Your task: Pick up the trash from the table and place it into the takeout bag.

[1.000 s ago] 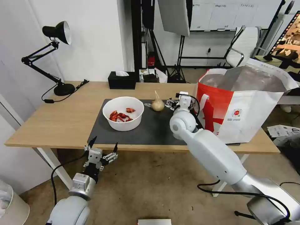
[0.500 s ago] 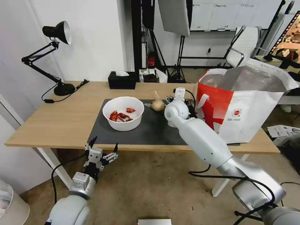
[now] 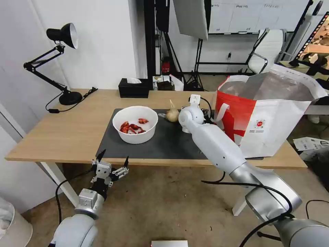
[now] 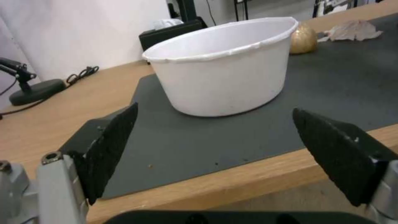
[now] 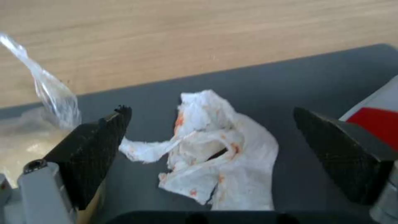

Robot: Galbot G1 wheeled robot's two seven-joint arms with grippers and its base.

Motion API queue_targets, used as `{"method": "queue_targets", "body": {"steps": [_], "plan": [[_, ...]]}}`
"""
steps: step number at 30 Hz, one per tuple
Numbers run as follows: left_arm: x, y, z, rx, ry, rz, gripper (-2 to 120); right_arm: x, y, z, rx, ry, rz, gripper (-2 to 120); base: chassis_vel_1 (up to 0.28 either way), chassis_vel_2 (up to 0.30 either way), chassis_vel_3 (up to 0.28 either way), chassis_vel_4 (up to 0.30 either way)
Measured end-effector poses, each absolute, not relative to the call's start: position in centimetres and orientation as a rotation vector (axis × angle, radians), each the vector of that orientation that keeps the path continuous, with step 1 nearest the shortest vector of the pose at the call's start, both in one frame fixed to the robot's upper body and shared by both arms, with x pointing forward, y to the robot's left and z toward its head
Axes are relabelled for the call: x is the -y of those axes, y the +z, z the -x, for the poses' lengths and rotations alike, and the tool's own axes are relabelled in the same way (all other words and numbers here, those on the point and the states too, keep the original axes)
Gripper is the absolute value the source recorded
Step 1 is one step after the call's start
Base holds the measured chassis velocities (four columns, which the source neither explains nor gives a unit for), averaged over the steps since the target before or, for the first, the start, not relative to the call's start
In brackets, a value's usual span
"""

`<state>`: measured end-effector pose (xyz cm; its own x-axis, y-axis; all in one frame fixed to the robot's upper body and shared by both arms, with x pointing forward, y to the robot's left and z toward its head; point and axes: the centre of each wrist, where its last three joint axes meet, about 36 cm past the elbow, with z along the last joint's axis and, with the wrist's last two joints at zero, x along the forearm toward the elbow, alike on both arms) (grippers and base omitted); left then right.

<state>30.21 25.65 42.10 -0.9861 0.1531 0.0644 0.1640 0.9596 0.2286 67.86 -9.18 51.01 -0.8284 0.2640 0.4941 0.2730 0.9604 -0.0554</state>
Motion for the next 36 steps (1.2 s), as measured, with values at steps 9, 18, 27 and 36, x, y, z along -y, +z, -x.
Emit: {"method": "queue_targets", "body": {"steps": [9,18,27,36], "plan": [[-25.6,42.1,-30.2,3.063,-0.363,0.249,100,8.9,50.1,-68.7,2.543,-0.034,0.381,100,0.0,0.0,0.0,0.0],[-25.7,41.9,-30.3,3.059,-0.365,0.247,100,8.7,50.0,-69.3,2.516,-0.045,0.388,100,0.0,0.0,0.0,0.0],[-25.7,41.8,-30.3,3.057,-0.362,0.249,100,8.4,50.1,-70.0,2.49,-0.064,0.395,91,0.0,0.0,0.0,0.0],[-25.6,41.9,-30.3,3.061,-0.358,0.259,100,8.3,49.1,-69.7,2.456,-0.091,0.397,58,0.0,0.0,0.0,0.0]]}}
